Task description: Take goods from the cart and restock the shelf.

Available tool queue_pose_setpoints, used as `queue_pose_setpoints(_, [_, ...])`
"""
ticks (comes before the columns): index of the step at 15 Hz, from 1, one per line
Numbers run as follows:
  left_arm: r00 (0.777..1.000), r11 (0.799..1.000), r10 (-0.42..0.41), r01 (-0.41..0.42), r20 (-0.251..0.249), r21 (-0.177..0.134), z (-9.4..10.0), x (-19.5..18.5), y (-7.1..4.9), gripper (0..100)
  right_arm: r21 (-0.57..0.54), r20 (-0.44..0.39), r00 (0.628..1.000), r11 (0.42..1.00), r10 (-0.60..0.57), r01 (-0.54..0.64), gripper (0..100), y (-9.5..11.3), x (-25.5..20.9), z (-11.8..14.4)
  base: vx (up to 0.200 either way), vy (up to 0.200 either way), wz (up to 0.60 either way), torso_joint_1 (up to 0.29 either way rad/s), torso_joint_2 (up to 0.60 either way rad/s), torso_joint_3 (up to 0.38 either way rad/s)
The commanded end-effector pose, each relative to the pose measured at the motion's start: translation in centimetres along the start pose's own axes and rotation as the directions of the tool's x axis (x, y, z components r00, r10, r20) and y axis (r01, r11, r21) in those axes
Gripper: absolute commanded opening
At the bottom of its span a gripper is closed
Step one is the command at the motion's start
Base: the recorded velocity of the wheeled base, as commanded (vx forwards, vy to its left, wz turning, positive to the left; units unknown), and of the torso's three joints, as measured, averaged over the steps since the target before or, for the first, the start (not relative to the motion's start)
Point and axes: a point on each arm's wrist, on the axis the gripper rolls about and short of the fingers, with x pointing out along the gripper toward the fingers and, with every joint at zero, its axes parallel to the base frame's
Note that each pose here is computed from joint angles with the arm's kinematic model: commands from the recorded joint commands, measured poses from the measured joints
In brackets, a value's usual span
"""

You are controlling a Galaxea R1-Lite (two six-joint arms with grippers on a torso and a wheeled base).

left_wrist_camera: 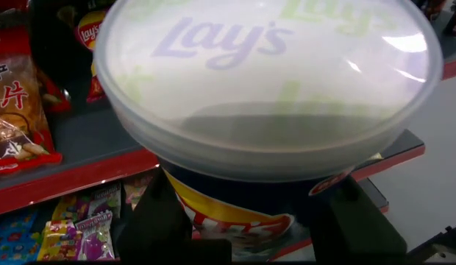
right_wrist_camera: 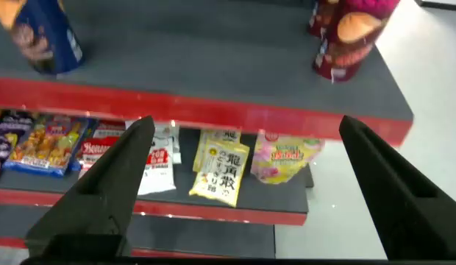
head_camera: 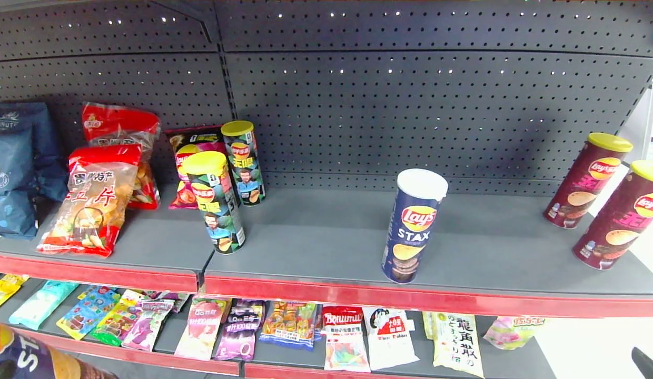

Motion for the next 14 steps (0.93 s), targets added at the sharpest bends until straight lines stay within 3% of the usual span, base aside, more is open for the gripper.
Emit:
queue_pose_setpoints(1, [1.000, 1.000, 0.000, 0.000, 0.000, 0.001, 0.0, 0.1, 0.1, 0, -0.006, 0.087, 0.995, 0.998, -0.057, 0.058, 100, 0.6, -2.7, -3.4, 0.000, 0.000, 0.00, 0.000, 0.00, 0.000])
queue_pose_setpoints(4, [1.000, 1.000, 0.000, 0.000, 0.004, 0.003, 0.4, 0.6, 0.4, 0, 0.111, 0.053, 0.926, 0.924, -0.373, 0.366, 100, -0.1, -2.6, -3.5, 0.000, 0.000, 0.00, 0.000, 0.00, 0.000])
queue_pose_setpoints(6, [1.000, 1.000, 0.000, 0.000, 0.005, 0.002, 0.4, 0.7, 0.4, 0, 0.108, 0.052, 0.941, 0.938, -0.336, 0.329, 100, 0.0, -2.6, -3.5, 0.000, 0.000, 0.00, 0.000, 0.00, 0.000])
queue_pose_setpoints(7, [1.000, 1.000, 0.000, 0.000, 0.002, 0.001, 0.4, 0.7, 0.4, 0, 0.091, 0.073, 0.995, 0.994, -0.071, 0.064, 100, 0.2, -2.4, -3.5, 0.000, 0.000, 0.00, 0.000, 0.00, 0.000])
queue_pose_setpoints(8, [1.000, 1.000, -0.001, 0.001, -0.002, 0.000, 0.4, 0.8, 0.5, 0, 0.075, 0.085, 0.995, 0.996, 0.045, -0.051, 100, 0.2, -2.4, -3.5, 0.000, 0.000, 0.00, 0.000, 0.00, 0.000])
queue_pose_setpoints(11, [1.000, 1.000, -0.001, 0.001, -0.003, 0.000, 0.3, 0.8, 0.4, 0, 0.085, 0.176, 0.984, 0.996, 0.025, -0.040, 100, 0.1, -3.1, -3.7, 0.000, 0.000, 0.00, 0.000, 0.00, 0.000])
queue_pose_setpoints(14, [1.000, 1.000, -0.001, 0.001, -0.006, -0.002, -0.1, 0.7, 0.4, 0, 0.108, 0.147, 0.988, 0.993, 0.038, -0.054, 100, 0.2, -3.2, -4.4, 0.000, 0.000, 0.00, 0.000, 0.00, 0.000])
